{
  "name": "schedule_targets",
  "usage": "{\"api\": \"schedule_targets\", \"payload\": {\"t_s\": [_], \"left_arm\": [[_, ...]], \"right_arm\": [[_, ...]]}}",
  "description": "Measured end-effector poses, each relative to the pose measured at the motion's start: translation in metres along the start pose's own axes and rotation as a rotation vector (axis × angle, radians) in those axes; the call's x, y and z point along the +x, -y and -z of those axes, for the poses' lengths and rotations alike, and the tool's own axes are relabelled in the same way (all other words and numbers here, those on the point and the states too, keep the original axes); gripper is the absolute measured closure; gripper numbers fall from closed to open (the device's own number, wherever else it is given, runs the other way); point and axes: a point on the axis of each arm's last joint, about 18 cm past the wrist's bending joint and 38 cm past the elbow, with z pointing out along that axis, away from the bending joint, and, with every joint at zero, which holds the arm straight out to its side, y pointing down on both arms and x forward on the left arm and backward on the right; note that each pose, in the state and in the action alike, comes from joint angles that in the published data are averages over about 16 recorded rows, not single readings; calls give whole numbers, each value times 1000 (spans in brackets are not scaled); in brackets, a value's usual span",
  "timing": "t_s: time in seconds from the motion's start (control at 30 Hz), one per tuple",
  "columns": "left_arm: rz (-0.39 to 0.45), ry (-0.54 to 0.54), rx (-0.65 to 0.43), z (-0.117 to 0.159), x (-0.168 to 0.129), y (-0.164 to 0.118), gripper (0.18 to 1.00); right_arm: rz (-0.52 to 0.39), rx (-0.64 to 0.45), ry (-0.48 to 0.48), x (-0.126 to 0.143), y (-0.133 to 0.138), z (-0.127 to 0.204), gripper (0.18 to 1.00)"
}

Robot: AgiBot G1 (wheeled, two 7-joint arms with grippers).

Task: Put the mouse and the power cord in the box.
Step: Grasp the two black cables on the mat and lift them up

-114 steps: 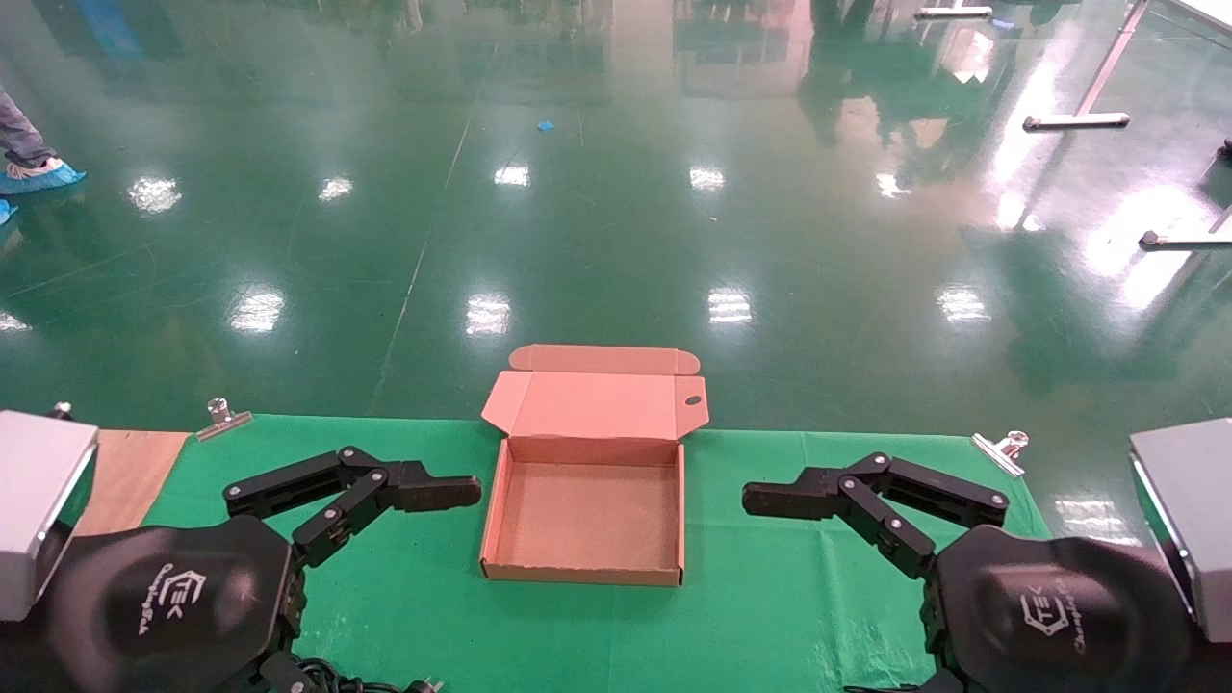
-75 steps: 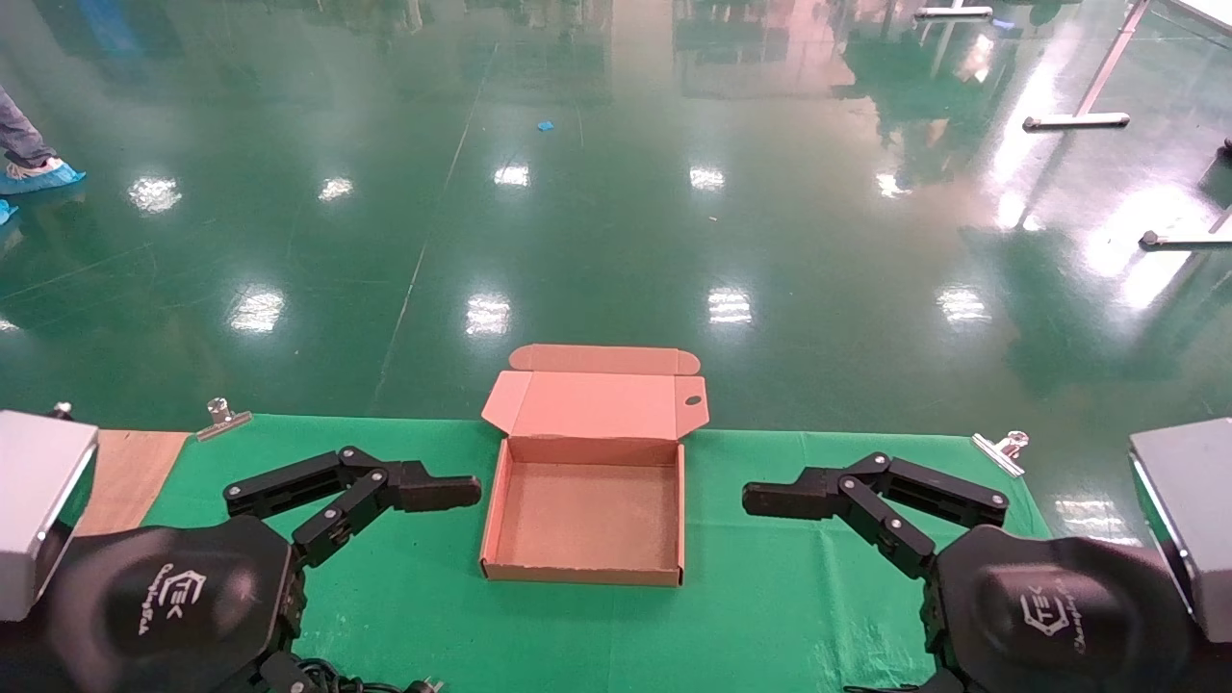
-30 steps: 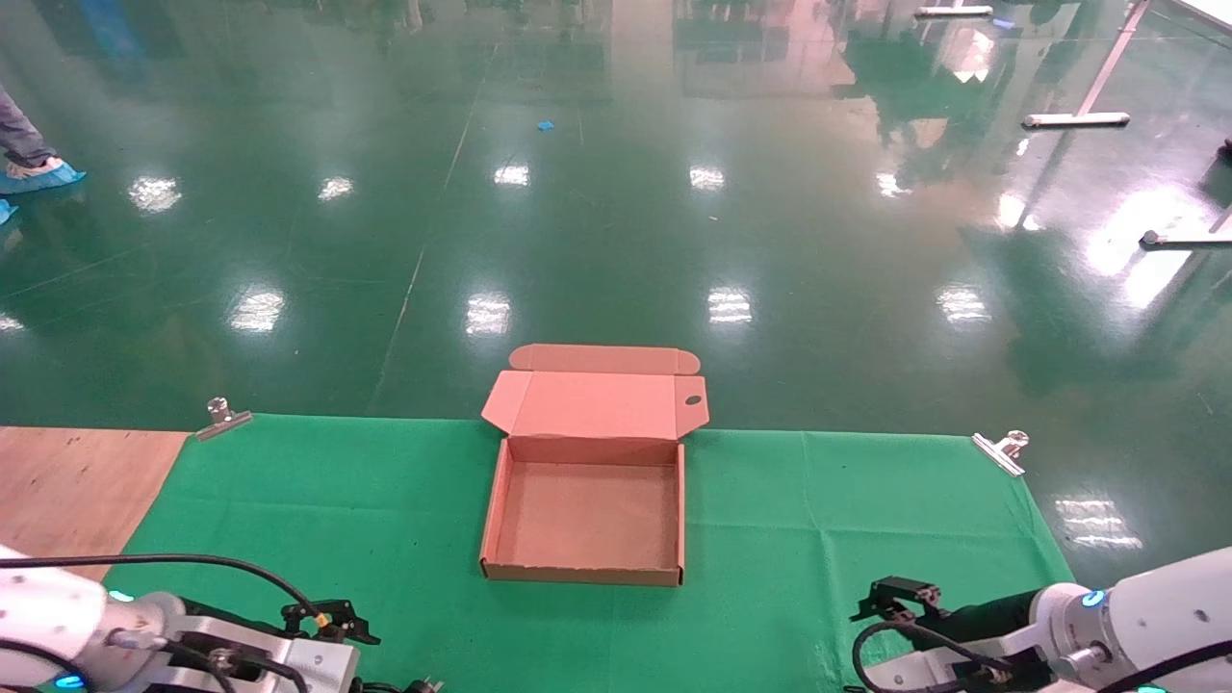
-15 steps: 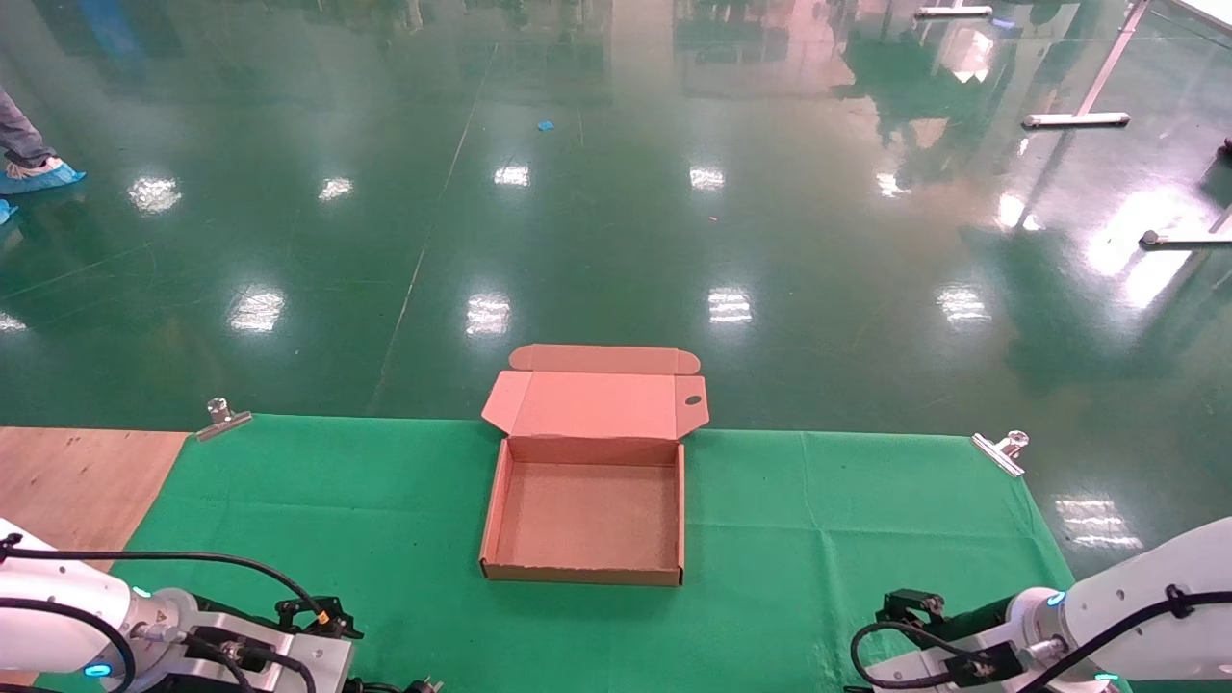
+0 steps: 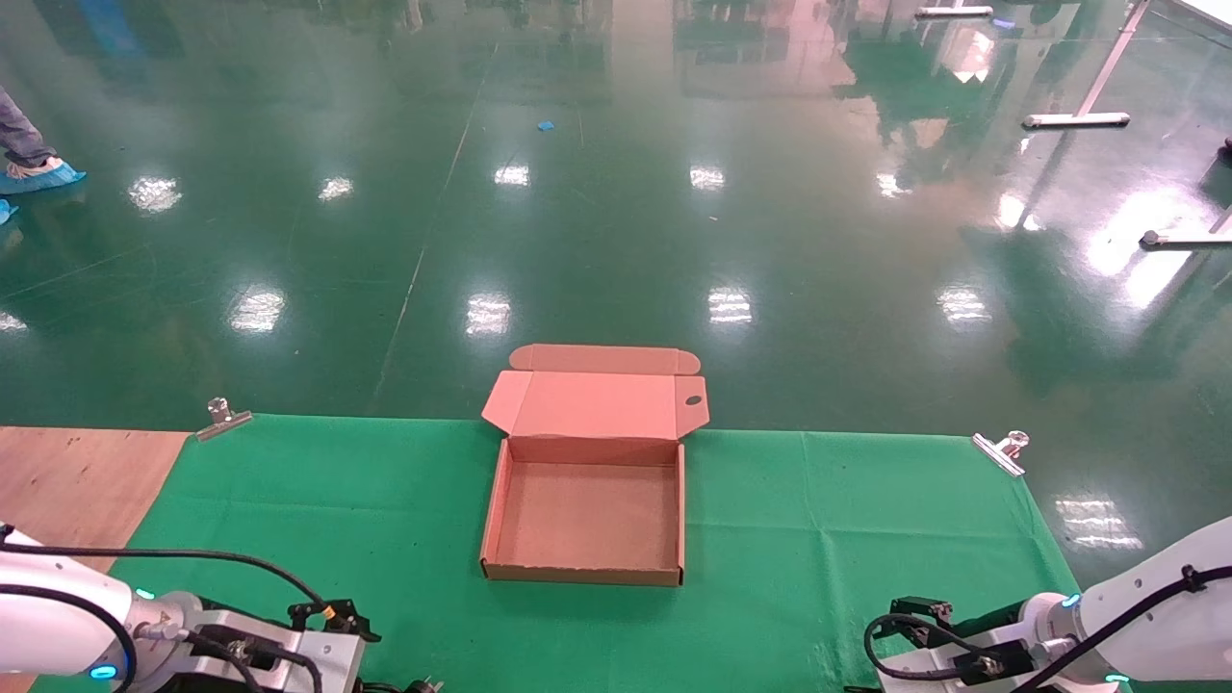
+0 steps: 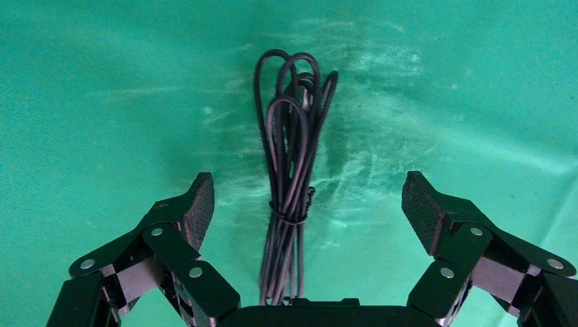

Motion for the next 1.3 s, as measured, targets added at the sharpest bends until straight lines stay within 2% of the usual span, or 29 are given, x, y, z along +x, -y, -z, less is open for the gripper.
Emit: {"api": "schedule_targets", "payload": {"t_s": [0.37, 0.63, 0.83, 0.97, 1.3], "left_arm": [[-11, -2, -23, 0, -1, -7, 201], [-22, -6, -34, -2, -2, -7, 273], [-29, -10, -35, -4, -3, -6, 362], [-34, -13, -32, -5, -3, -4, 430], [-43, -19, -26, -5, -3, -2, 674]], "right_arm": [[6, 12, 16, -1, -4, 0, 205], [24, 7, 25, 0, -6, 2, 277], [32, 4, 29, 2, -7, 4, 373], [37, 4, 31, 3, -7, 5, 470], [42, 13, 34, 5, -4, 7, 701]]}}
